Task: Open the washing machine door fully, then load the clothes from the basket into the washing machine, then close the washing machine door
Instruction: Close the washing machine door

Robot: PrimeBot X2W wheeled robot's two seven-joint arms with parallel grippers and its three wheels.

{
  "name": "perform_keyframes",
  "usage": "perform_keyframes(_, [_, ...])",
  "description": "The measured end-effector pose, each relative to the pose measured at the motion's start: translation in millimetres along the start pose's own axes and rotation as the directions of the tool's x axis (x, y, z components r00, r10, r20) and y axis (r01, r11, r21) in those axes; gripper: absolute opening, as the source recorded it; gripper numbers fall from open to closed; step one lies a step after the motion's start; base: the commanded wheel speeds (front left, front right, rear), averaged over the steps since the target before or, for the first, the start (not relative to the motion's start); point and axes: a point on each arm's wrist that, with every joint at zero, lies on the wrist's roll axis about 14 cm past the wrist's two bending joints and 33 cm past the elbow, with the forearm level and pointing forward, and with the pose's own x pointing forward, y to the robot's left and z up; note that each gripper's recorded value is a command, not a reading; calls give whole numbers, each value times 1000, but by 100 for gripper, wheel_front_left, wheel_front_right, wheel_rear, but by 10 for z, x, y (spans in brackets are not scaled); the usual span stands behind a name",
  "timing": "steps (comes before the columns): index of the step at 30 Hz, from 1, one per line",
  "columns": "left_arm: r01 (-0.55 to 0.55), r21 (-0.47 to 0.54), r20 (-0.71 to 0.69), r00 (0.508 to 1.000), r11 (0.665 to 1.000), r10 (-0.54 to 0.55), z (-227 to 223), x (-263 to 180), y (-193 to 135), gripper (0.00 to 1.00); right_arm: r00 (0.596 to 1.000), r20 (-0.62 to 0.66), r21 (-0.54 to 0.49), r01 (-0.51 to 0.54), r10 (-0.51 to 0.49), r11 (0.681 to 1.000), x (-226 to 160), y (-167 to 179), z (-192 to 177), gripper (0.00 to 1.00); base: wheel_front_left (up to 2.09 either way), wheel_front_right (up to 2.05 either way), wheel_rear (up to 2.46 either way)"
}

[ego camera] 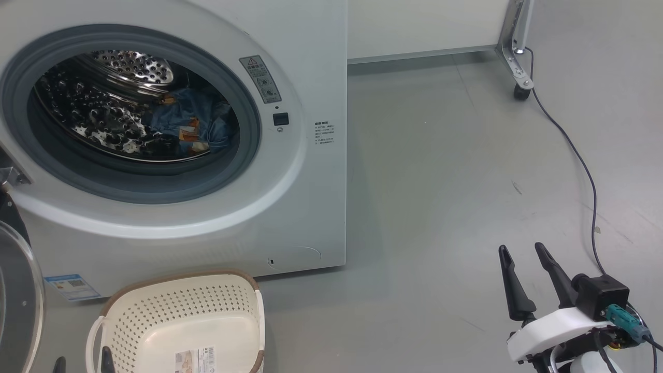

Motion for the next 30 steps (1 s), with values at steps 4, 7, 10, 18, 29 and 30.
perform_keyframes(4, [-3, 1, -3, 1000, 1000, 3, -10, -10, 10, 100, 1000, -1, 1, -1, 1, 1000, 3, 8, -4, 100, 0, 0, 0])
perform_keyframes(7, [-3, 1, -4, 1000, 1000, 3, -10, -9, 10, 100, 1000, -1, 3, -1, 1, 1000, 4, 13, -7, 100, 0, 0, 0])
perform_keyframes(10, [-1, 0, 1, 1000, 1000, 1, 6, -4, 3, 100, 1000, -1, 5, -1, 1, 1000, 3, 17, -8, 100, 0, 0, 0])
perform_keyframes(18, [3, -1, 12, 1000, 1000, -3, 40, 5, -11, 100, 1000, 0, 4, 1, -1, 1000, -2, 10, -5, 100, 0, 0, 0])
perform_keyframes(29, [6, -2, 7, 1000, 1000, -6, 26, 3, -28, 100, 1000, -3, 2, -1, 1, 1000, -21, 22, -14, 100, -9, 9, 0])
perform_keyframes(30, [5, -2, 5, 1000, 1000, -5, 21, 2, -22, 100, 1000, -4, 3, -2, 2, 1000, -27, 29, -20, 100, -31, 31, 0])
